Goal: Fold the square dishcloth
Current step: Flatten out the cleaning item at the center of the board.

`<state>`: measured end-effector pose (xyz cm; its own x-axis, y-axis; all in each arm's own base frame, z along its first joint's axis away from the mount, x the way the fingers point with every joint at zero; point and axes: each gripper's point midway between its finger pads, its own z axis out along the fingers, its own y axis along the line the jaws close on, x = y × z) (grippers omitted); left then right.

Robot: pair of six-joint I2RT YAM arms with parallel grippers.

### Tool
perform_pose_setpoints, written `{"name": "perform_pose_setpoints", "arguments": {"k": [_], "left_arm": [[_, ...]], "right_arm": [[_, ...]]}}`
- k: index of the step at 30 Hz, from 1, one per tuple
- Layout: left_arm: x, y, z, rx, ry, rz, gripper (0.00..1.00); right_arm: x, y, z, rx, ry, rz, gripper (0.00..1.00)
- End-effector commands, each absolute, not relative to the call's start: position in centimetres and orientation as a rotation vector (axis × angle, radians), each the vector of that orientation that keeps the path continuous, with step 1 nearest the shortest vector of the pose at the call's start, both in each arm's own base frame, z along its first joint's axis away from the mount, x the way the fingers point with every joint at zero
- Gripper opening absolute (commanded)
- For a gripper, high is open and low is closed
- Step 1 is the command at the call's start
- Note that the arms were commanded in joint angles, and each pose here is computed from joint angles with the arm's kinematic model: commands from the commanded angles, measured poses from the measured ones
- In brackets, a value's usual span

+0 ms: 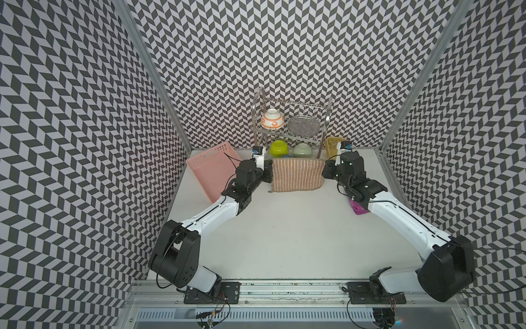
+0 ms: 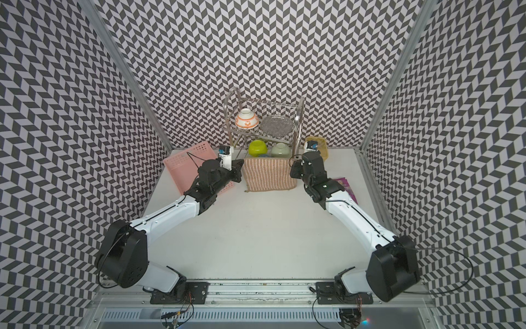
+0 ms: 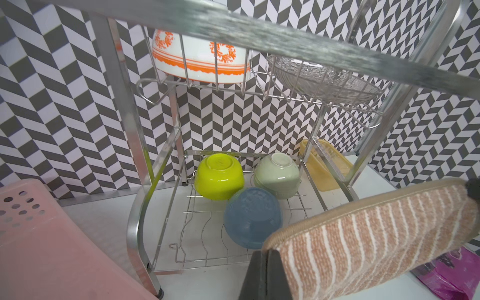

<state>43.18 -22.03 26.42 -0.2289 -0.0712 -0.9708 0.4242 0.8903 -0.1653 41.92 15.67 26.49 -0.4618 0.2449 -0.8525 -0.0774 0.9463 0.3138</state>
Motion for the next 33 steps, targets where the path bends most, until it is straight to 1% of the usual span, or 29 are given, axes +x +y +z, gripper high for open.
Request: {"name": "perform_pose_setpoints", "arguments": {"k": [1, 4, 7, 8, 9, 18, 19, 22, 23, 24, 25, 27, 29, 30, 33], "left_arm": [[42.3, -22.1, 26.7, 0.314, 1.679, -0.483, 0.0], [40.6, -22.0, 24.5, 0.326, 1.706, -0.525, 0.0], [37.9, -21.9, 21.6, 0.326, 1.745, -0.578, 0.0], [36.7, -21.6, 19.4, 0.324, 1.788, -0.584, 0.0], [35.7, -21.4, 18.4, 0.319, 1.806, -0.596, 0.0], [28.2, -21.7, 11.9, 0.298, 1.947, -0.669, 0.0], [27.6, -21.6, 11.3, 0.291, 1.961, -0.682, 0.02], [25.6, -21.7, 9.8, 0.276, 1.999, -0.728, 0.12], [24.8, -21.6, 9.3, 0.264, 2.015, -0.741, 0.19], [24.4, -21.5, 9.1, 0.253, 2.024, -0.751, 0.21], [23.9, -21.4, 9.0, 0.244, 2.03, -0.767, 0.24], [23.0, -21.4, 9.1, 0.235, 2.033, -0.804, 0.32], [22.1, -21.3, 9.2, 0.227, 2.035, -0.841, 0.44], [21.7, -21.2, 9.4, 0.222, 2.033, -0.856, 0.46], [21.0, -20.6, 9.4, 0.188, 2.038, -0.875, 0.48]], "right_arm": [[41.4, 16.5, 25.7, 0.08, 2.012, 0.424, 0.0], [39.8, 16.6, 23.6, 0.066, 2.042, 0.464, 0.0], [37.7, 16.7, 21.0, 0.049, 2.091, 0.497, 0.0], [37.0, 16.6, 20.0, 0.05, 2.11, 0.503, 0.0], [36.2, 16.6, 18.9, 0.048, 2.133, 0.512, 0.0], [30.0, 16.4, 13.2, 0.078, 2.266, 0.601, 0.0], [29.4, 16.5, 12.5, 0.073, 2.286, 0.609, 0.0], [27.3, 16.6, 10.6, 0.076, 2.342, 0.64, 0.0], [26.4, 16.8, 9.9, 0.078, 2.368, 0.66, 0.05], [25.7, 16.7, 9.3, 0.086, 2.384, 0.675, 0.11], [25.0, 16.7, 8.9, 0.095, 2.399, 0.688, 0.14], [23.8, 16.6, 8.2, 0.121, 2.423, 0.72, 0.16], [22.8, 16.5, 7.7, 0.142, 2.443, 0.753, 0.24], [22.4, 16.4, 7.6, 0.152, 2.451, 0.767, 0.25], [21.6, 16.1, 7.7, 0.181, 2.456, 0.778, 0.26]]}}
